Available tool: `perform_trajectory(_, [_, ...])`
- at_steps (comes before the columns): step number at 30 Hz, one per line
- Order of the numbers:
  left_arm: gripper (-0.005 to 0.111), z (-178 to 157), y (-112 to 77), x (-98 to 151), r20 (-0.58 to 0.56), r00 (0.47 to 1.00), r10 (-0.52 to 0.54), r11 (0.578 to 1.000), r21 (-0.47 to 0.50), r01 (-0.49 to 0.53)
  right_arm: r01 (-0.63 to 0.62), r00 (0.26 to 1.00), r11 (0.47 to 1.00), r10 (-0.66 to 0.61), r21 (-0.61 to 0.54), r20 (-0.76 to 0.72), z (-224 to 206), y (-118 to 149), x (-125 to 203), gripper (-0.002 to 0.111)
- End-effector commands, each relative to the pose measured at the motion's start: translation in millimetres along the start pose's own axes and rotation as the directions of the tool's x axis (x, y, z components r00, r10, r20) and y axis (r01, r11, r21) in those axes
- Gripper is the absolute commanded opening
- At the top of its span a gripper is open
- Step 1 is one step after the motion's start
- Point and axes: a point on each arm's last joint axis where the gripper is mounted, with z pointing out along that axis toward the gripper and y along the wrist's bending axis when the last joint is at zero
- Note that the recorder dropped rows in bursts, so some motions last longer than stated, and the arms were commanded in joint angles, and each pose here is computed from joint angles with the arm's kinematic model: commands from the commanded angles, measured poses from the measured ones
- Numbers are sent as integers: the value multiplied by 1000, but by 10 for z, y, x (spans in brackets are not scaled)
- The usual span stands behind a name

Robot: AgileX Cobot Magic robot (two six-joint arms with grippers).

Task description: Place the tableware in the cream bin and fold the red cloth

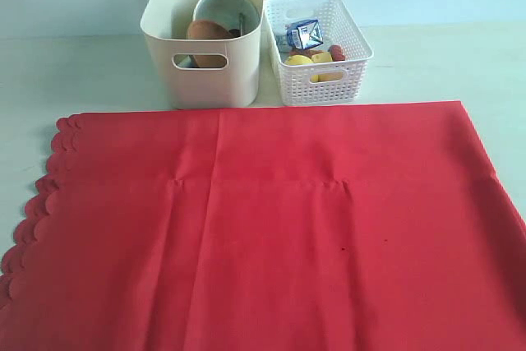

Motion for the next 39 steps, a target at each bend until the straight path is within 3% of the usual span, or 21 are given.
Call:
perform_trajectory(1, [0, 4, -21, -37, 22, 1000, 5, 1000, 15, -6, 0, 999, 1000, 0, -3, 38, 3, 5, -16, 0])
perform_trajectory(5, [0, 143, -19, 17, -52, 997, 55, 999, 5, -54, -23, 999, 999, 24, -31, 31, 18, 32, -20, 0])
perform_trajectory(9, [0, 490, -25, 92, -282, 959, 33, 999, -23, -41, -14, 993, 1000, 12, -18, -121, 306, 59, -38, 0])
perform_trajectory(12, [0, 749, -22, 115, -477, 879, 18, 997, -59, -53, 8, 950, 1000, -7, -1, -312, 718, 91, -20, 0])
perform_trajectory(17, [0, 1079, -41, 275, -641, 767, 24, 997, -45, -69, 37, 829, 999, -26, 8, -559, 1415, 156, 16, 0])
perform_trajectory(24, [0, 1404, -68, 356, -711, 703, 8, 1000, -11, -22, 91, 685, 995, -33, 40, -727, 2149, 184, 81, 0])
perform_trajectory(33, [0, 1599, 220, 425, -772, 625, -117, 984, -3, 181, 102, 611, 977, 86, 185, -787, 2602, -155, 180, 0])
perform_trajectory(39, [0, 1722, 451, 505, -811, 558, -176, 970, -46, 240, 77, 544, 965, 171, 251, -822, 2791, -496, 325, 0])
